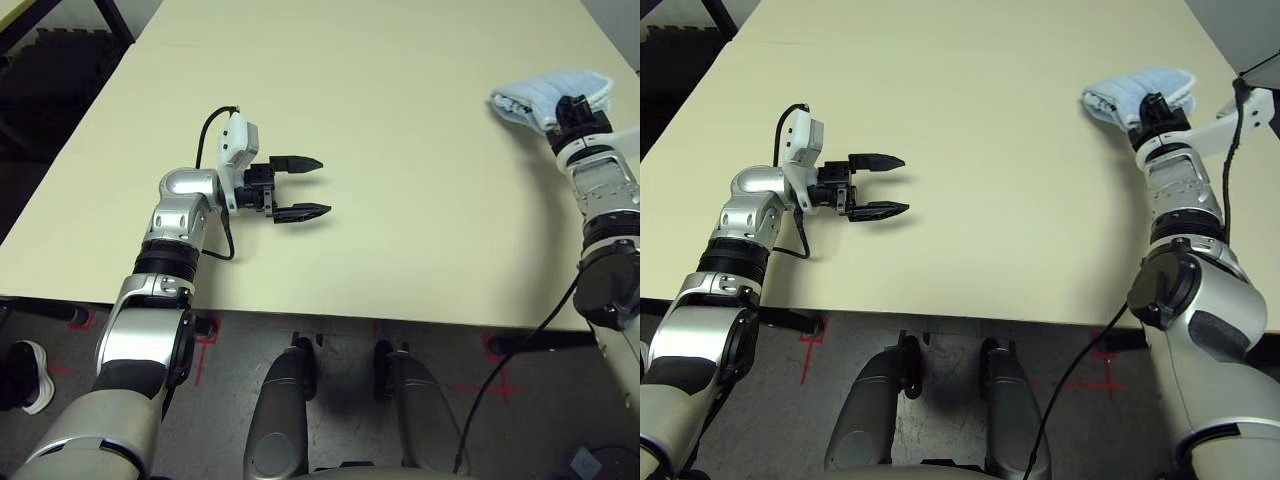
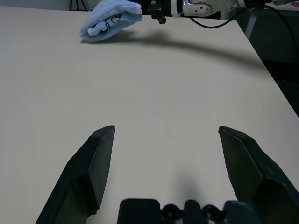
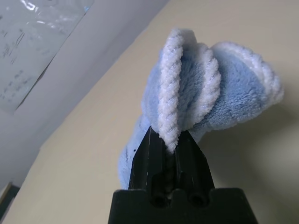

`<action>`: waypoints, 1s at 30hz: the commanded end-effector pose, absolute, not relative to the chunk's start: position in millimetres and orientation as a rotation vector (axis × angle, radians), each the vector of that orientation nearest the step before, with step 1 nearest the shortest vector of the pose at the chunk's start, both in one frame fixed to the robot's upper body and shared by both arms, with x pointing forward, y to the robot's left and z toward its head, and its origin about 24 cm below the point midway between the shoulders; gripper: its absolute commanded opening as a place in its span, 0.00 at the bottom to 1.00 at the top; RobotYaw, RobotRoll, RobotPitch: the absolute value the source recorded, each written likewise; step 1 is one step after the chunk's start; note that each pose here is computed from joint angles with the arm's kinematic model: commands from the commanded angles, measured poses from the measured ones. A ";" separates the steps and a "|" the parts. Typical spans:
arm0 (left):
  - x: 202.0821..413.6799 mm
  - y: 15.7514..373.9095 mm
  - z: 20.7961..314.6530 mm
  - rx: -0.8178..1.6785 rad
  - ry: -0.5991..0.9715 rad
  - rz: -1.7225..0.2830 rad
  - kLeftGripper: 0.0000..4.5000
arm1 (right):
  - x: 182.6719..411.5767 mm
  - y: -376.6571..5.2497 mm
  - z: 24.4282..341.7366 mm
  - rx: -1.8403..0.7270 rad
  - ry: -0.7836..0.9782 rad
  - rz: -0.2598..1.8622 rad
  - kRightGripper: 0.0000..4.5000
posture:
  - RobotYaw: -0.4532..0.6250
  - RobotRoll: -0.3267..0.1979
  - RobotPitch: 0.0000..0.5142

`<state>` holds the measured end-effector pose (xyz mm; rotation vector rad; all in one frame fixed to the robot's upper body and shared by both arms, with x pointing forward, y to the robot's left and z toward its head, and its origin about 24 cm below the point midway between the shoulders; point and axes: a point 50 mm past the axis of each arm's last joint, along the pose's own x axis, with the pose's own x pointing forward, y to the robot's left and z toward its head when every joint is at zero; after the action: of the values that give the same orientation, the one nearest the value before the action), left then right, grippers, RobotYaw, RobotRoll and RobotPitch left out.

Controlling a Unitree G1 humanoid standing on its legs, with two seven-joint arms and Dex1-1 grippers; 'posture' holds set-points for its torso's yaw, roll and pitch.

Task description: Fold the towel and set it aside.

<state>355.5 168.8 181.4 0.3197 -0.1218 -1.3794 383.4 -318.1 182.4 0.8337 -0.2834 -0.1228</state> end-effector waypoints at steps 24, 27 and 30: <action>355.3 161.6 176.9 0.346 -0.087 -1.416 1.00 | 366.0 -344.7 167.1 0.995 -0.280 -0.187 0.70 | 0.43 0.62 0.39; 356.8 160.6 178.4 0.349 -0.088 -1.417 1.00 | 365.5 -344.3 165.5 0.999 -0.269 -0.186 0.97 | 0.42 0.62 0.39; 358.0 159.6 180.2 0.352 -0.093 -1.418 1.00 | 364.7 -343.3 164.0 1.000 -0.263 -0.185 0.99 | 0.42 0.62 0.38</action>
<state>357.7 162.8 183.0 0.3326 -0.1125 -1.3968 368.9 -337.6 165.4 0.9950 -0.2572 -0.1625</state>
